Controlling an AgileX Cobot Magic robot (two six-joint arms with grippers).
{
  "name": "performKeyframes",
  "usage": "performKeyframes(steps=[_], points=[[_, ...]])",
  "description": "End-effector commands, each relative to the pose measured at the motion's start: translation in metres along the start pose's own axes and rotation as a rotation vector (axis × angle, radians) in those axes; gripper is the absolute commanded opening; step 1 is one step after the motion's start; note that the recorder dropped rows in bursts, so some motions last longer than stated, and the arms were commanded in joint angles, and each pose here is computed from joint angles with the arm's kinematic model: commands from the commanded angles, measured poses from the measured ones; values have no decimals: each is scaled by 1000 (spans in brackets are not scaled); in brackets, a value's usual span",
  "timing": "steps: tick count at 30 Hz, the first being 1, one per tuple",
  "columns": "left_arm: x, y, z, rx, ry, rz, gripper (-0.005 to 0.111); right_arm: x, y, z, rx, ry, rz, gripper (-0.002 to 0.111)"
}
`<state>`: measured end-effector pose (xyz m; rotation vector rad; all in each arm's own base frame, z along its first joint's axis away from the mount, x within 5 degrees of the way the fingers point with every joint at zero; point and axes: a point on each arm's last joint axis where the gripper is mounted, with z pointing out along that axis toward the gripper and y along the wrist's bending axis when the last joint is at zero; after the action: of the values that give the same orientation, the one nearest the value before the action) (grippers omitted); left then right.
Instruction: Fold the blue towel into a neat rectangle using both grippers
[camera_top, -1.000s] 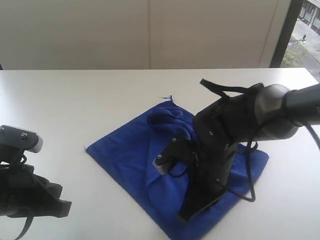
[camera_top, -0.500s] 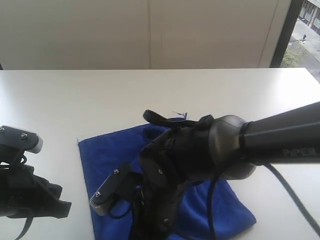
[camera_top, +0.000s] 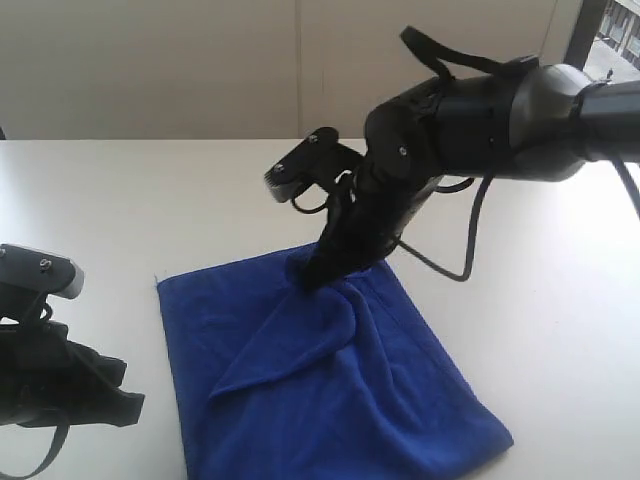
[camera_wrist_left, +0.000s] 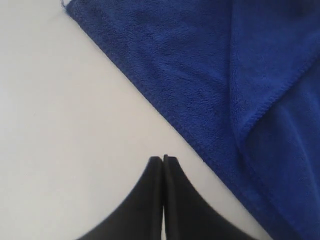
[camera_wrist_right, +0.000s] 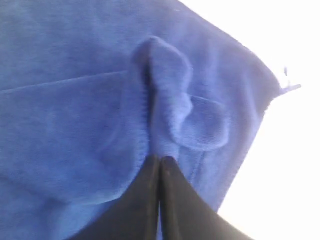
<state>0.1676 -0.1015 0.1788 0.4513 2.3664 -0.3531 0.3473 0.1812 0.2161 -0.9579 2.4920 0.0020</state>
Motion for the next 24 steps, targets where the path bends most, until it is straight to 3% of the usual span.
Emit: performKeyframes(steps=[1,14,21,24], points=[[1,-1,-1,4,-2,-15,0,4,-27,27,10,17,23,0],[2,-1,-1,5,4,-15,0,6,-41,107,-9,118,55,0],[2,-1,-1,5,4,-15,0,27,-73,112,154,250,139,0],[2,-1,-1,5,4,-15,0,37,-83,110,169,318,163,0]])
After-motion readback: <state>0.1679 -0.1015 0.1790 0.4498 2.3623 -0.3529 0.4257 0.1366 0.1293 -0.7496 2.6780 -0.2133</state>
